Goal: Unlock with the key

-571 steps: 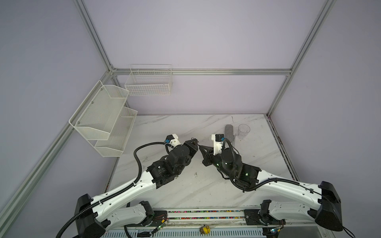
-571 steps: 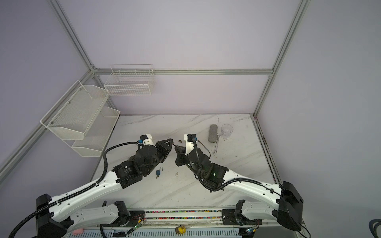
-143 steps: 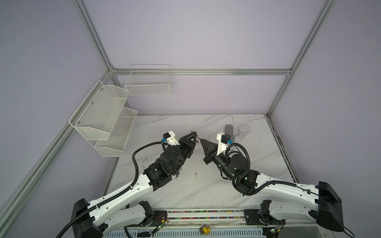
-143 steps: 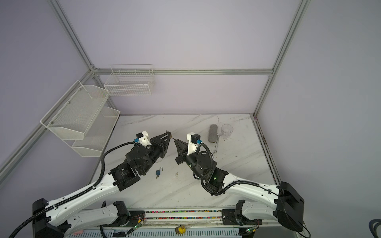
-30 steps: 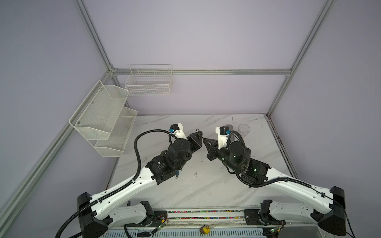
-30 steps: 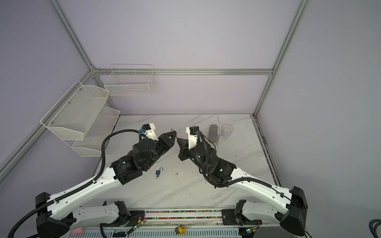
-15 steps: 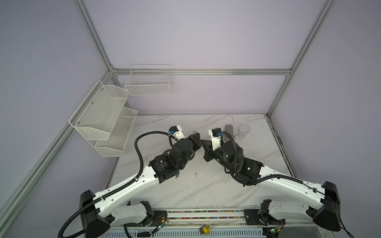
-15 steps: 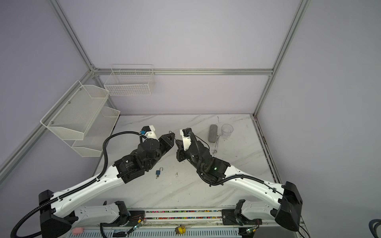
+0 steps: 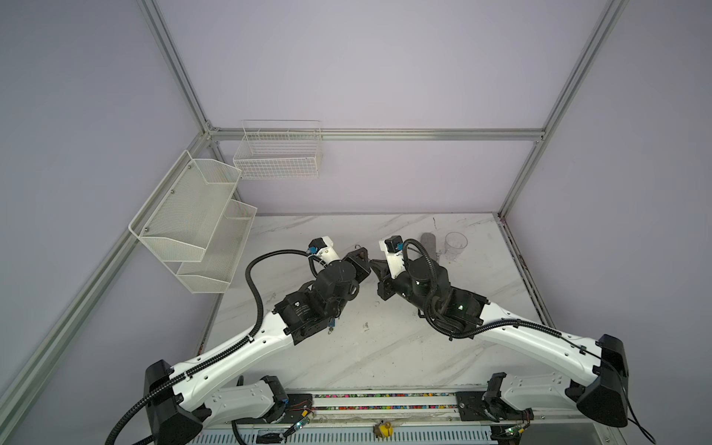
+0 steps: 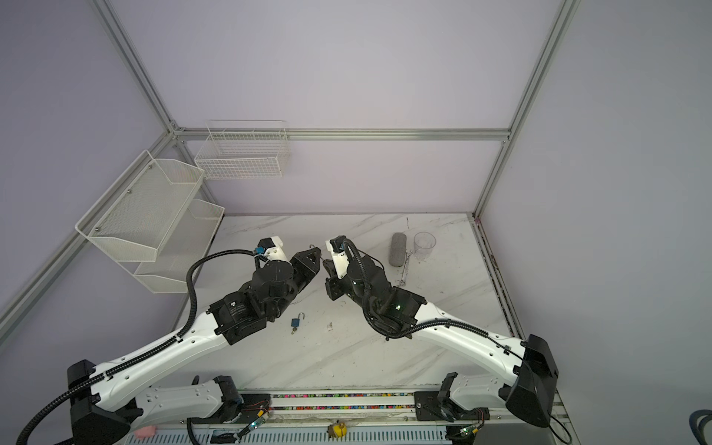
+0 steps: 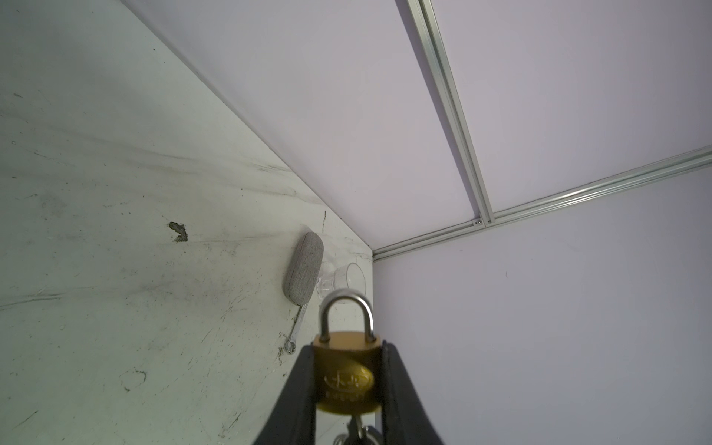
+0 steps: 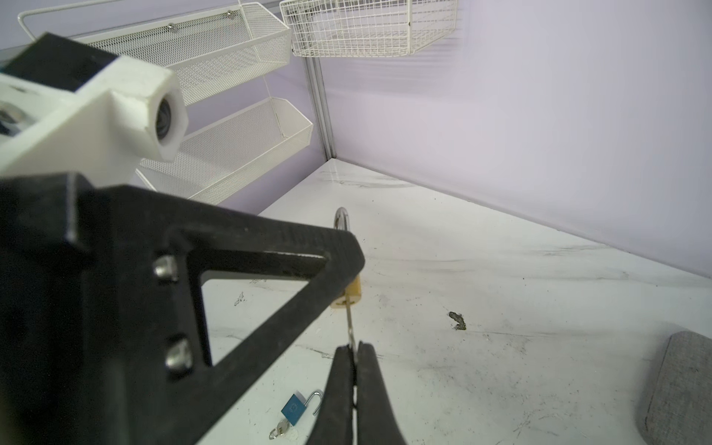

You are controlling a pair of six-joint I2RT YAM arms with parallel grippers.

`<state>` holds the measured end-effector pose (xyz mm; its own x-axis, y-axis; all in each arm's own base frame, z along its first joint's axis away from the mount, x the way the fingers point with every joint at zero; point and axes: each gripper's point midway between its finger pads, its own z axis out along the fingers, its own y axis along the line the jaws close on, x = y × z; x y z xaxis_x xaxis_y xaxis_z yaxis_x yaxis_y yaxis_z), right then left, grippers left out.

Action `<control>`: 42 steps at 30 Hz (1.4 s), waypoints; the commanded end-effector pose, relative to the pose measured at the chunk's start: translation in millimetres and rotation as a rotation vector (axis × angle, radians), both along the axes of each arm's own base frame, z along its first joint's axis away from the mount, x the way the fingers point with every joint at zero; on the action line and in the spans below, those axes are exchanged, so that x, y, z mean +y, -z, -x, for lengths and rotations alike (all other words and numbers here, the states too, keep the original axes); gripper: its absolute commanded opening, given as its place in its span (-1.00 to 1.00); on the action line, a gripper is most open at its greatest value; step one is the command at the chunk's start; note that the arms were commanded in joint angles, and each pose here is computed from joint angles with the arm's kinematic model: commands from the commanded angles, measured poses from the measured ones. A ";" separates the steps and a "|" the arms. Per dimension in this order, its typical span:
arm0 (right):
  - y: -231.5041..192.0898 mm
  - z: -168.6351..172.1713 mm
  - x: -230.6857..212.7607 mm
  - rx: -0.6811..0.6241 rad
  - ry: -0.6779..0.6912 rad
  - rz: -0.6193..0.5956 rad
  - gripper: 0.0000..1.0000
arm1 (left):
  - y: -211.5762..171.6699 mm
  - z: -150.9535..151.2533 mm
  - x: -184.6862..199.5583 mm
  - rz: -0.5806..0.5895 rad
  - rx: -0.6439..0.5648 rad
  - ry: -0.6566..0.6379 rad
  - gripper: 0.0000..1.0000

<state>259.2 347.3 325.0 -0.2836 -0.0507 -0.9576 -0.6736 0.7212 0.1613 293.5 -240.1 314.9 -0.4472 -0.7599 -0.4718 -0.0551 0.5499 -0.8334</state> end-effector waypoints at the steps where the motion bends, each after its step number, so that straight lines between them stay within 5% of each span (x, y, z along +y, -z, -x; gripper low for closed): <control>1: -118.6 10.4 5.9 -0.167 -0.060 -0.300 -1.00 | 109.4 42.2 -14.6 -0.234 0.280 0.201 -1.00; 12: -79.3 -1.4 27.7 -0.057 -0.072 -0.234 -1.00 | 123.2 57.1 -35.5 -0.005 0.326 0.278 -1.00; 16: -85.3 -3.5 18.3 -0.044 -0.078 -0.248 -1.00 | 143.1 57.8 -13.9 -0.179 0.378 0.214 -1.00; 25: -62.7 -17.6 8.3 0.063 -0.065 -0.237 -1.00 | 171.3 61.2 16.8 -0.305 0.426 0.119 -1.00; 36: -64.4 -30.9 5.8 0.036 -0.004 -0.177 -1.00 | 184.4 66.2 22.9 -0.343 0.468 0.114 -1.00; 42: -53.1 -37.4 17.4 0.014 -0.011 -0.141 -1.00 | 179.1 69.8 3.6 -0.204 0.468 0.167 -1.00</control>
<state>259.2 352.1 241.7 -0.5886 -0.2411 -0.7716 -0.6445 0.7162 0.2678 281.9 -231.1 228.9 -0.4874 -0.7829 -0.3865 -0.2252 0.5405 -0.8107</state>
